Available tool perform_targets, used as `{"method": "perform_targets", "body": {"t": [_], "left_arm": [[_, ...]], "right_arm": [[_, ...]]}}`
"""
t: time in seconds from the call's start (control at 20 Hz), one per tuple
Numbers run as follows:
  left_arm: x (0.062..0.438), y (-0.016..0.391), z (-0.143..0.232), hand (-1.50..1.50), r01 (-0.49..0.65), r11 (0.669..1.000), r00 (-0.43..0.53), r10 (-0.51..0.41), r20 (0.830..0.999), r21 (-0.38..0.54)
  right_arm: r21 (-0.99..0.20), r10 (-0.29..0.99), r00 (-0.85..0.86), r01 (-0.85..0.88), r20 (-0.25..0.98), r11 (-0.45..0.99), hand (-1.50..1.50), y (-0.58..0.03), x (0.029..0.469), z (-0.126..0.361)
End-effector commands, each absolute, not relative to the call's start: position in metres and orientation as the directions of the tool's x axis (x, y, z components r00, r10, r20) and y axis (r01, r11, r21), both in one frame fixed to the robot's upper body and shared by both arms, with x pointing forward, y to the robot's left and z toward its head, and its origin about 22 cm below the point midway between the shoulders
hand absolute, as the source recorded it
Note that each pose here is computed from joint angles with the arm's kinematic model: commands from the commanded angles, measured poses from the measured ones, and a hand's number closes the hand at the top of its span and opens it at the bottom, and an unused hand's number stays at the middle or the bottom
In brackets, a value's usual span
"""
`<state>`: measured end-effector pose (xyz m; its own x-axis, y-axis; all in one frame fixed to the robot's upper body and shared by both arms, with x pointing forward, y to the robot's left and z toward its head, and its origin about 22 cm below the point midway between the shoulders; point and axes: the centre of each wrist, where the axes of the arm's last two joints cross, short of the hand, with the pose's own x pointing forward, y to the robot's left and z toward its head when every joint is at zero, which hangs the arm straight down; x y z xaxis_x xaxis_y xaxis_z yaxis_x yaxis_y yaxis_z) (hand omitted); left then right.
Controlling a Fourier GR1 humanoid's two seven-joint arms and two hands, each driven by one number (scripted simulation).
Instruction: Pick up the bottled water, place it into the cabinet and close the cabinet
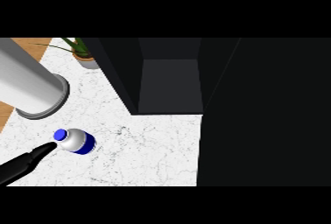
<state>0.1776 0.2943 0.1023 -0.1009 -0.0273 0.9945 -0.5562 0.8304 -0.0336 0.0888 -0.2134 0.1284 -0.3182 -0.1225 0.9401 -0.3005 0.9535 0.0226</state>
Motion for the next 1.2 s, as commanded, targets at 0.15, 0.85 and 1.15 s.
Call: {"method": "perform_targets", "body": {"t": [0.15, 0.85, 1.15], "left_arm": [[0.184, 0.3, 0.057, -1.5, -0.564, 0.825, -0.01, 0.036, 0.999, -0.035], [0.18, 0.33, -0.066, -1.5, -0.571, 0.807, 0.05, 0.213, 0.976, -0.147], [0.187, 0.331, -0.108, -1.5, -0.517, 0.836, 0.022, 0.227, 0.974, -0.183]], "right_arm": [[-0.004, -0.111, -0.348, -0.313, 0.931, 0.95, -1.5, -0.219, 0.055, 0.152], [-0.011, -0.098, -0.338, -0.306, 0.936, 0.952, -1.5, -0.215, 0.042, 0.15], [0.006, -0.116, -0.347, -0.302, 0.931, 0.953, -1.5, -0.219, 0.036, 0.155]]}}
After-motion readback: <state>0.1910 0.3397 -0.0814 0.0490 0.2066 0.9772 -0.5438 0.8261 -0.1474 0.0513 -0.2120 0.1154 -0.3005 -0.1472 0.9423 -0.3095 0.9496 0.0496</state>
